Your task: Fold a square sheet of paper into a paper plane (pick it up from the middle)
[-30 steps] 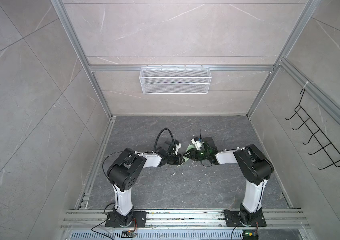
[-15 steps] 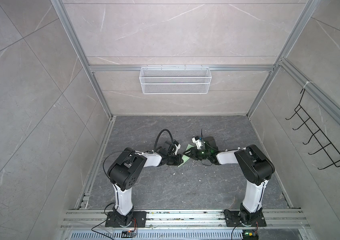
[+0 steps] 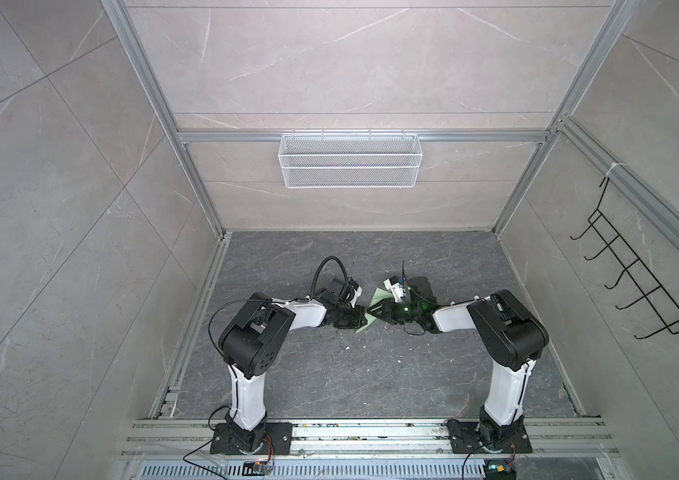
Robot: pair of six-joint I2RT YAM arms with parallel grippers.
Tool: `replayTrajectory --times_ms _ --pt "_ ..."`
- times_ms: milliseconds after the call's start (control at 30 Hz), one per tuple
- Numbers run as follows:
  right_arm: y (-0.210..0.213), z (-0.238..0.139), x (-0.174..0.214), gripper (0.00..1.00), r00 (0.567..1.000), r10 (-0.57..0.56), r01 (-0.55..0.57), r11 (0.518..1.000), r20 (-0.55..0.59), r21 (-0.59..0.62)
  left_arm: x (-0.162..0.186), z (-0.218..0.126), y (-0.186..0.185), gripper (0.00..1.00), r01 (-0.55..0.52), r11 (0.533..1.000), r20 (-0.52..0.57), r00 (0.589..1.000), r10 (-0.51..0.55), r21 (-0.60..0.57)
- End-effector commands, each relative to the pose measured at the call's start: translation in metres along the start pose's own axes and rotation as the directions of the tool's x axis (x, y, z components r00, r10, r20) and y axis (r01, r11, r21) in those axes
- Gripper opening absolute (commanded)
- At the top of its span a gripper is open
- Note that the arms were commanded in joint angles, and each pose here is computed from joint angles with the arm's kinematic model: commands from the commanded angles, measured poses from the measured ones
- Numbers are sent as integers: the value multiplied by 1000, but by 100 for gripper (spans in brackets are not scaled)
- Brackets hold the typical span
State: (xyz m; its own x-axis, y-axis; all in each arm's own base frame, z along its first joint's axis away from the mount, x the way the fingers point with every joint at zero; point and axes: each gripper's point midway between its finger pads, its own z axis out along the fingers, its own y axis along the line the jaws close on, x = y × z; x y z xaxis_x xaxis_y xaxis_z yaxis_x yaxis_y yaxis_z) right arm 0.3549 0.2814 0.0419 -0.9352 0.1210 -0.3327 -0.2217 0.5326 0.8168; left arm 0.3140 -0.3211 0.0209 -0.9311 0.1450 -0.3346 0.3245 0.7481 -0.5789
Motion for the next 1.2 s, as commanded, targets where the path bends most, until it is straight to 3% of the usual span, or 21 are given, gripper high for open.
replayTrajectory --times_ms 0,500,733,933,1167 --pt "-18 0 9 34 999 32 -31 998 -13 57 26 9 25 10 35 996 -99 994 -43 -83" --pt "-36 1 14 34 998 67 -64 992 -23 111 31 8 29 10 25 995 -122 992 -37 -99" --pt "-28 3 17 34 997 61 -58 996 -52 61 11 -6 0 17 40 999 -64 997 -39 6" --pt "-12 3 11 35 998 32 -32 999 -50 2 -7 -28 -14 28 126 986 1 992 -127 108" --pt "-1 3 6 35 999 7 -9 999 -46 -46 -8 -33 -15 26 141 980 -3 990 -142 138"
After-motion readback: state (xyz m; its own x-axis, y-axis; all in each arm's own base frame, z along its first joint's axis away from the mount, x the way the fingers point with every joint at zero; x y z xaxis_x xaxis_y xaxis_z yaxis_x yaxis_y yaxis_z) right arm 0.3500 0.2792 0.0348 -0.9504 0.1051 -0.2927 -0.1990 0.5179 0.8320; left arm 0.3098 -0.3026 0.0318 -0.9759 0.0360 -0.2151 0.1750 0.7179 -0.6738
